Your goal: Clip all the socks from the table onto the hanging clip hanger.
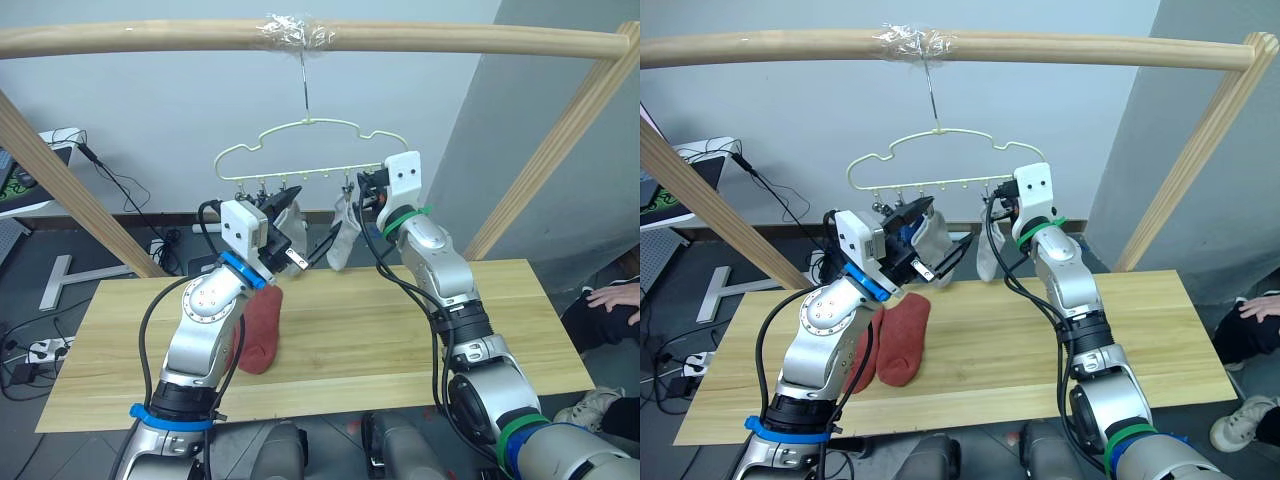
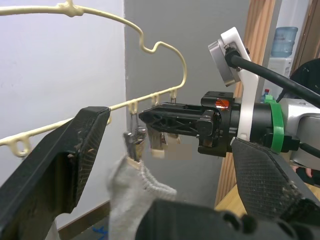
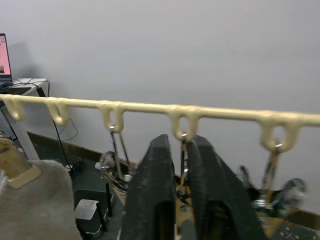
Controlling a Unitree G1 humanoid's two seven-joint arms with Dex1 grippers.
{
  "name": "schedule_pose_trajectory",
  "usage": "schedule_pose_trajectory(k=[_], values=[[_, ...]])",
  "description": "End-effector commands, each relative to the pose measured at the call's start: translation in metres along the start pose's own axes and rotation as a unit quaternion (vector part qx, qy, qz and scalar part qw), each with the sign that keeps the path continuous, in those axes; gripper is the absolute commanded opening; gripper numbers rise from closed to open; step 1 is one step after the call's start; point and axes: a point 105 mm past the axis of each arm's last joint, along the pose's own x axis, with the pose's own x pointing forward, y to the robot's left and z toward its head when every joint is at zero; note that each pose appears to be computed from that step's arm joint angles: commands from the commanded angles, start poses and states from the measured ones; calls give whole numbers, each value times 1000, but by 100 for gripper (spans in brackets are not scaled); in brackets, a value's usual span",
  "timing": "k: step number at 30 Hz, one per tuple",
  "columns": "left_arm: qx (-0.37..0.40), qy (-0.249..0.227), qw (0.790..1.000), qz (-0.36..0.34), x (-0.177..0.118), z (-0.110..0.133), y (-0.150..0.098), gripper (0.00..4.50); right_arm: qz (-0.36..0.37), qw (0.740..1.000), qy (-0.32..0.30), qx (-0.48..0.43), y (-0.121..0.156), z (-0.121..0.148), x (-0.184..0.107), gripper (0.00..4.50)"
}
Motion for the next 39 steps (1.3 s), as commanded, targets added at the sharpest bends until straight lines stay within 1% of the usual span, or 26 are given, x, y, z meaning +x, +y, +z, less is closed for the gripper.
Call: schedule_pose_trajectory(k=[1, 4, 6, 7, 10, 12, 13, 14, 15, 17, 19, 23, 28, 30, 33, 35, 39], values=[[18, -31, 999, 1, 1, 18, 1, 450, 2, 1000, -30, -2, -1, 18, 2, 1], [16, -22, 1000, 0, -1, 13, -2, 450, -1, 1000, -29, -3, -7, 18, 0, 1], [12, 3, 1000, -2, -5, 1, -4, 450, -5, 1000, -26, -8, -13, 17, -2, 1], [9, 30, 1000, -2, -10, -11, -5, 450, -2, 1000, -19, -9, -15, 16, -4, 1], [2, 89, 996, 9, -25, -38, -6, 450, 7, 1000, -11, -9, -16, 15, -7, 1], [-5, 107, 994, 18, -31, -47, -5, 450, 10, 1000, -9, -8, -17, 16, -8, 1], [-7, 130, 991, 23, -35, -56, -4, 450, 12, 1000, -8, -8, -16, 16, -8, 1], [-14, 167, 985, 33, -45, -73, -3, 450, 15, 1000, -6, -6, -16, 16, -10, 1], [-19, 194, 980, 41, -52, -85, -2, 450, 17, 1000, -4, -5, -16, 16, -11, 1], [-26, 233, 971, 53, -66, -103, -1, 450, 22, 1000, 0, -3, -16, 16, -12, 1], [-43, 292, 952, 79, -89, -132, 1, 450, 24, 1000, 4, -2, -15, 15, -15, 1], [-50, 348, 930, 111, -111, -159, 6, 450, 22, 1000, 9, 1, -15, 15, -17, 1], [-53, 382, 913, 131, -123, -178, 10, 450, 21, 1000, 13, 3, -14, 14, -19, 1], [-59, 392, 909, 132, -124, -186, 8, 450, 21, 1000, 15, 3, -14, 13, -19, 1], [-77, 387, 911, 123, -112, -197, -3, 450, 22, 1000, 17, 2, -12, 13, -19, 1], [-79, 393, 908, 123, -111, -202, -4, 450, 23, 1000, 17, 1, -12, 13, -19, 1], [-76, 427, 894, 114, -121, -214, -5, 450, 21, 1000, 20, -1, -13, 12, -19, 1]])
